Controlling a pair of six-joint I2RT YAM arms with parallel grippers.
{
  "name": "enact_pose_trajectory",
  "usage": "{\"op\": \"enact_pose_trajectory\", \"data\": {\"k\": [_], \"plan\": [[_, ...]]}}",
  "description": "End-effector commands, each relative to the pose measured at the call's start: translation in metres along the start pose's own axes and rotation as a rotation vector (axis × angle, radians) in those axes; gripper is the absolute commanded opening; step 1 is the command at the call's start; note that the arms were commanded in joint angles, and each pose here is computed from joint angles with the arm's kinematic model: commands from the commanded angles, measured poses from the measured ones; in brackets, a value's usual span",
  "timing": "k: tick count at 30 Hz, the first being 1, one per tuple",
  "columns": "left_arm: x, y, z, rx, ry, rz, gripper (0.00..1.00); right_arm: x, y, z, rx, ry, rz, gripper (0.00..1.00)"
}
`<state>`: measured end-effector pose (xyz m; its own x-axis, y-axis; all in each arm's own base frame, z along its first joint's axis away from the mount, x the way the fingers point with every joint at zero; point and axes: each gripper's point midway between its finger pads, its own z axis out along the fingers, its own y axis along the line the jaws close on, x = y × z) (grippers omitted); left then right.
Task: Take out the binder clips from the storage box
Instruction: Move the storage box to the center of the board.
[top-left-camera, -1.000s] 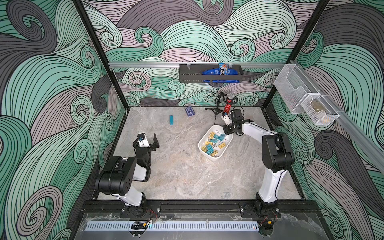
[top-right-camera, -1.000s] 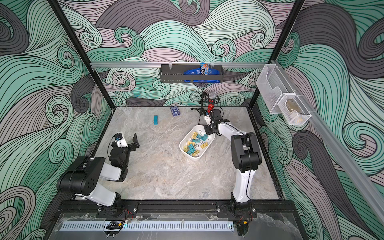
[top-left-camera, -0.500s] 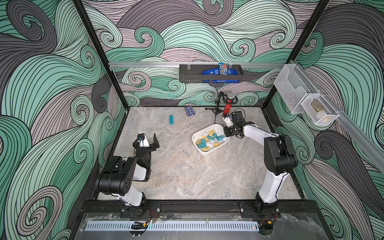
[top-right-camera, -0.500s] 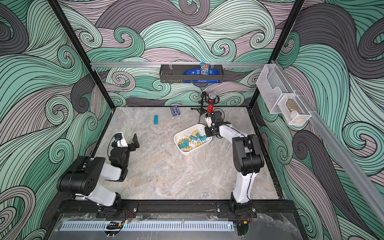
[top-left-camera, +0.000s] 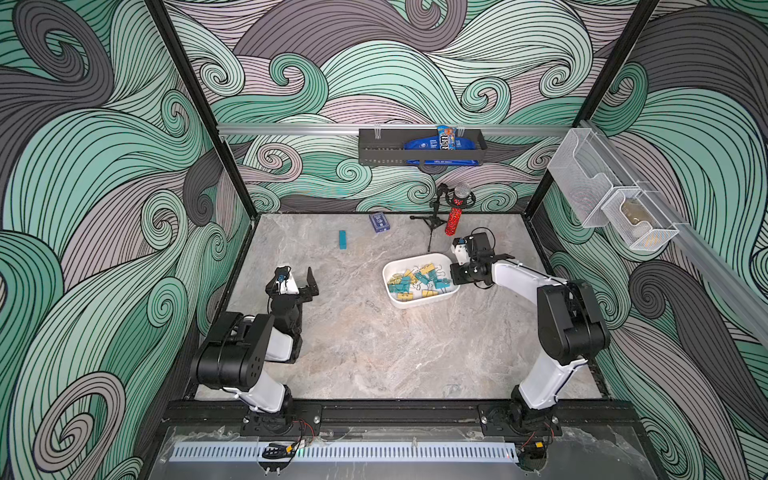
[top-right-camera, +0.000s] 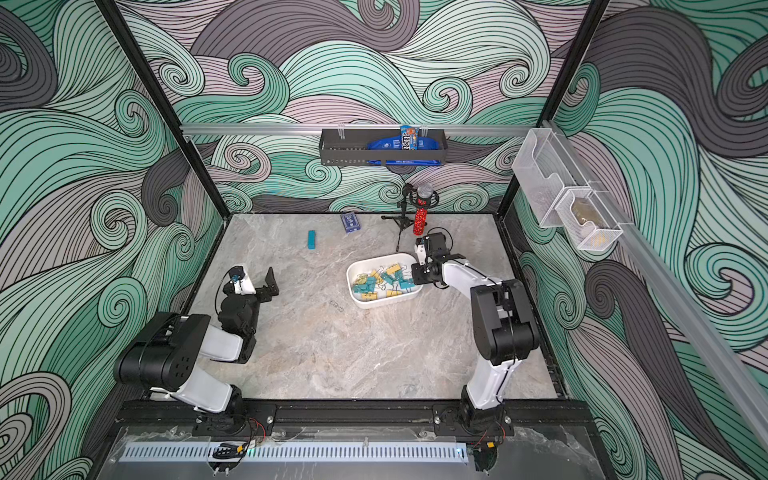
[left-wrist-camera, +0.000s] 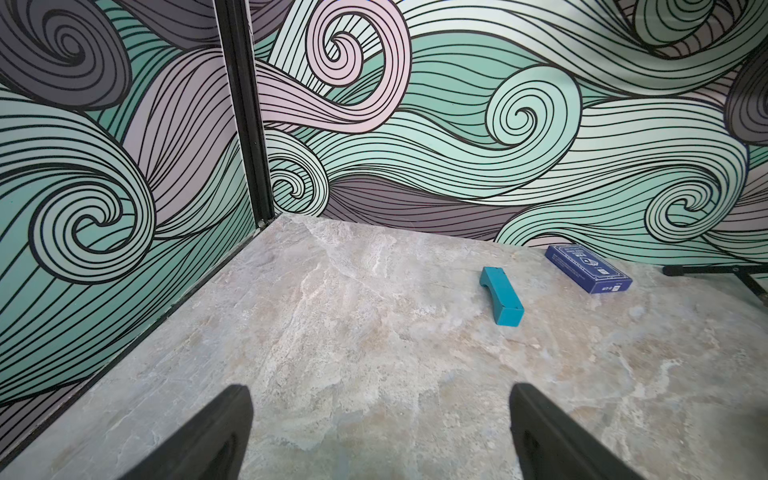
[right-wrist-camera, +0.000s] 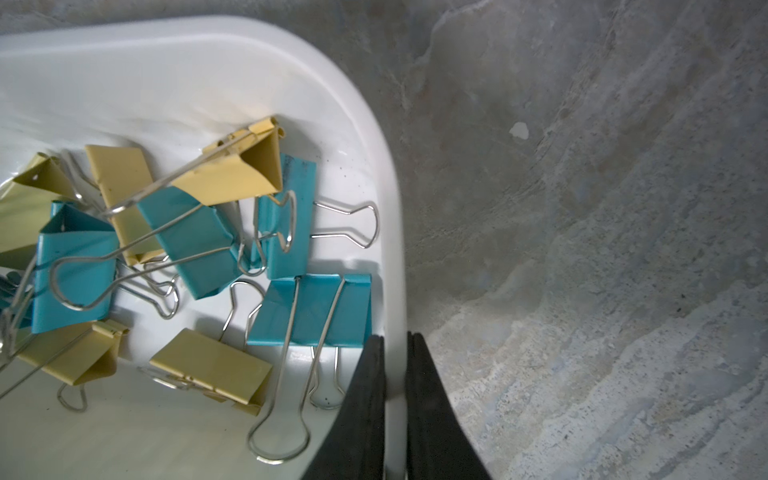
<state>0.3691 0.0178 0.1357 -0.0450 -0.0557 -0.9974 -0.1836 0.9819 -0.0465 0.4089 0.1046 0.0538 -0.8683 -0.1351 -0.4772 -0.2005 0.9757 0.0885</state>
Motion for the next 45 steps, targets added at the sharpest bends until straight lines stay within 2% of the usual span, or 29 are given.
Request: {"op": "enact_pose_trajectory", "data": {"k": [1, 3, 4, 6, 8, 12, 16, 20, 24, 26, 31, 45], "plan": [[-0.001, -0.001, -0.001, 0.012, -0.012, 0.006, 0.99, 0.023, 0.024, 0.001, -0.035, 0.071, -0.011, 0.12], [-0.002, -0.001, -0.001, 0.01, -0.014, 0.004, 0.99, 0.021, 0.03, -0.002, -0.041, 0.062, -0.021, 0.14], [-0.001, -0.001, -0.001, 0.011, -0.012, 0.005, 0.99, 0.02, 0.032, -0.004, -0.044, 0.058, -0.026, 0.21], [-0.001, -0.001, 0.0, 0.01, -0.014, 0.004, 0.99, 0.017, 0.033, -0.008, -0.042, 0.043, -0.029, 0.42], [-0.002, -0.001, 0.0, 0.012, -0.015, 0.003, 0.99, 0.013, 0.033, -0.011, -0.038, 0.03, -0.04, 0.54], [-0.002, -0.001, -0.001, 0.012, -0.015, 0.003, 0.99, 0.0, 0.031, -0.014, -0.032, 0.004, -0.059, 0.61], [-0.001, -0.001, 0.0, 0.011, -0.012, 0.004, 0.99, -0.017, 0.025, -0.008, -0.031, -0.004, -0.066, 0.61], [-0.001, -0.002, 0.0, 0.013, -0.011, 0.004, 0.99, -0.035, 0.021, 0.001, -0.029, -0.004, -0.075, 0.56], [-0.001, -0.001, 0.0, 0.011, -0.012, 0.003, 0.98, -0.039, 0.022, 0.011, -0.036, 0.005, -0.084, 0.52], [-0.001, -0.001, 0.0, 0.011, -0.011, 0.004, 0.98, -0.037, 0.022, 0.015, -0.044, 0.016, -0.081, 0.46], [-0.001, -0.001, 0.0, 0.012, -0.013, 0.003, 0.99, -0.034, 0.021, 0.02, -0.035, 0.028, -0.064, 0.41], [-0.001, -0.001, -0.001, 0.013, -0.014, 0.005, 0.99, 0.013, 0.005, 0.015, 0.023, 0.094, 0.063, 0.37]]}}
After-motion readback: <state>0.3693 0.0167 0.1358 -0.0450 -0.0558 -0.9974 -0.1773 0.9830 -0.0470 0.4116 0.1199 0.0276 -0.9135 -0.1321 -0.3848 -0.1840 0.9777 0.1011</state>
